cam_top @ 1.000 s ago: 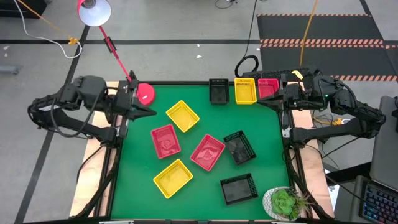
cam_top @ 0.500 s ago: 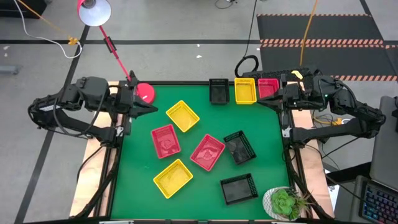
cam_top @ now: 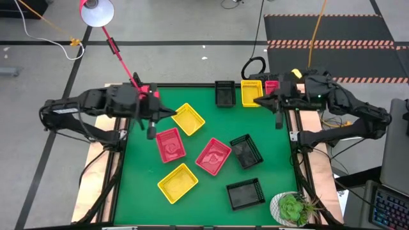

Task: Stack baskets by color
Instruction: Stack the bottom right red bin on the top red bin

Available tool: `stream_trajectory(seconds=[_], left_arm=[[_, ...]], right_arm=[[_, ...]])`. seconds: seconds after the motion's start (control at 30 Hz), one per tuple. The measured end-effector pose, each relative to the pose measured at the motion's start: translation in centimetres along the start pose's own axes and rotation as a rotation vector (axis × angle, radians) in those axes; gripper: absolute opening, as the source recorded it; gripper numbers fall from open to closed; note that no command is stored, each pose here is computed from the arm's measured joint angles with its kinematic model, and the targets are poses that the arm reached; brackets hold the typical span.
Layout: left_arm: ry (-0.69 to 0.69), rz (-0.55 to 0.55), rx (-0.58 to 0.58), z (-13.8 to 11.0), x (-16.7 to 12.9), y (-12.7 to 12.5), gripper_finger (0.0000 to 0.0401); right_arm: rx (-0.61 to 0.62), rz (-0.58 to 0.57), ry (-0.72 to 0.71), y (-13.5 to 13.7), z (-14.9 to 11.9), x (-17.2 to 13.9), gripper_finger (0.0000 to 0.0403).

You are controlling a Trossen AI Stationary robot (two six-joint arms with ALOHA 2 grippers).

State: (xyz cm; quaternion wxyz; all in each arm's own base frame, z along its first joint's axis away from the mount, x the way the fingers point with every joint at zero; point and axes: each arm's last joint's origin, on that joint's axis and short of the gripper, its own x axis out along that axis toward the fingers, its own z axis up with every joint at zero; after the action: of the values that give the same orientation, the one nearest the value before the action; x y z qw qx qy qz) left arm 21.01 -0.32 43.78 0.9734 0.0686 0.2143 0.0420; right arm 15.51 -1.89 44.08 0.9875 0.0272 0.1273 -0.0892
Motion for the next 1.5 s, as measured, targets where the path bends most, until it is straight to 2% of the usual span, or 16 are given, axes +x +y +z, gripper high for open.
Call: stream_trajectory(seconds=[0.2,0.3,0.53,0.7,0.9,1.07,1.27,1.5], left_arm=[[0.071,0.034,0.016,-0.3,2.8,-0.3,0.0003],[0.089,0.055,0.032,-0.3,4.2,-0.5,0.0003],[0.085,0.081,0.047,-0.3,5.1,0.2,0.0003],[0.037,0.027,0.082,-1.6,5.6,0.3,0.0003],[-0.067,0.077,0.069,-3.4,4.7,1.2,0.0003],[-0.071,0.042,0.048,-4.8,4.0,1.1,0.0003],[-0.052,0.037,0.026,-5.5,4.4,1.0,0.0006],[-0.036,0.035,0.031,-5.6,5.0,0.9,0.0015]], right_arm=[[0.023,-0.072,0.083,0.0,2.5,1.0,0.0],[0.059,-0.081,0.17,0.1,2.9,2.1,0.0],[0.174,-0.123,0.402,0.2,2.0,4.3,0.0],[0.264,-0.122,0.564,0.6,0.5,5.3,0.0],[0.263,-0.127,0.606,1.7,-0.5,6.0,0.0],[0.279,-0.114,0.623,2.5,-2.0,7.1,0.0],[0.29,-0.107,0.647,3.2,-4.2,9.5,0.0],[0.104,-0.031,0.783,5.7,-6.8,13.3,0.0]])
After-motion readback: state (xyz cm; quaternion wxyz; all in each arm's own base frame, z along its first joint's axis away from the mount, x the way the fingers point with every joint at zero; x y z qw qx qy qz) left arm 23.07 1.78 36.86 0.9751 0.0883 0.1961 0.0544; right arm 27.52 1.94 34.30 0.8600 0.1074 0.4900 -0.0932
